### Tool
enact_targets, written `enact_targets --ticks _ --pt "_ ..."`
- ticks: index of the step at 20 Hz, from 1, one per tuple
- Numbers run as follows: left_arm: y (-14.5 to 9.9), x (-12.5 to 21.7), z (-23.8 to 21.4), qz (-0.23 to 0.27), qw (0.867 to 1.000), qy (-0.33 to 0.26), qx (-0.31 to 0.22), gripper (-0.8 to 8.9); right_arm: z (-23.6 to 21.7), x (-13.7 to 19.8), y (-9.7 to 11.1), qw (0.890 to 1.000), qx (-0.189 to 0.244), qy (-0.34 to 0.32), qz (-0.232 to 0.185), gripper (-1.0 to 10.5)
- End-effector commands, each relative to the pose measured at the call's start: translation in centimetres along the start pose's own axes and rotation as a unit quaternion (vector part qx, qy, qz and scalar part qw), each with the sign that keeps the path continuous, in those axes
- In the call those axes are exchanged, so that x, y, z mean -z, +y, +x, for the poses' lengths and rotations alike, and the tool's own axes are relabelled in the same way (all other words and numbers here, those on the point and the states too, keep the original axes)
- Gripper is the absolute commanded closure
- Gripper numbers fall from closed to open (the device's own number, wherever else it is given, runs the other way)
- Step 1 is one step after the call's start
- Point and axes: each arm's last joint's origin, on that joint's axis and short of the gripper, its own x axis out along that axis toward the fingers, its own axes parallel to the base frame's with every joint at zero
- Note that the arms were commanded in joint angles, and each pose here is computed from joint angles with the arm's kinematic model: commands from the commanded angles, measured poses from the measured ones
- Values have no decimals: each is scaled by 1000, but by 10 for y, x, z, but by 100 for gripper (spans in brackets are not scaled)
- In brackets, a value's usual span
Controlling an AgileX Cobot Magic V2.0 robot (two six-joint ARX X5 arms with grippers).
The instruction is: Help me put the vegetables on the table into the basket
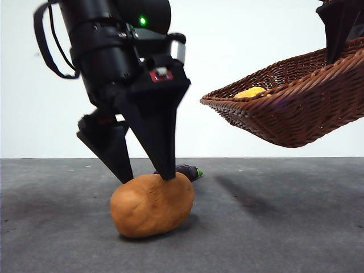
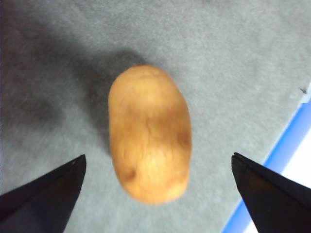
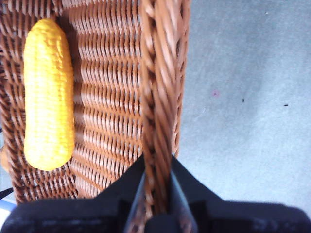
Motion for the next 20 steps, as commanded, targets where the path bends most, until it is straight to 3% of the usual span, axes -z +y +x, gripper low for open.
enact_targets --ticks 1,3,6,9,12,16,20 --pt "-2 -2 11 0 1000 7 1 317 1 0 0 1000 -5 2 -3 958" --pt "-3 -4 18 -1 1000 7 2 380 2 -2 0 1000 -6 -5 -1 958" --pt "-4 -6 22 -2 1000 6 3 389 4 -5 1 999 -29 -16 3 958" --pt "-6 -6 23 0 1000 8 4 566 8 -9 1 999 -42 -17 12 958" --pt "-7 -5 23 1 1000 10 5 642 13 -11 0 999 -42 -10 15 958" --pt "-9 -6 23 6 1000 8 5 822 14 -11 0 999 -42 -5 14 958" --pt "-10 -4 16 1 1000 17 6 822 14 -10 0 999 -41 -1 12 958"
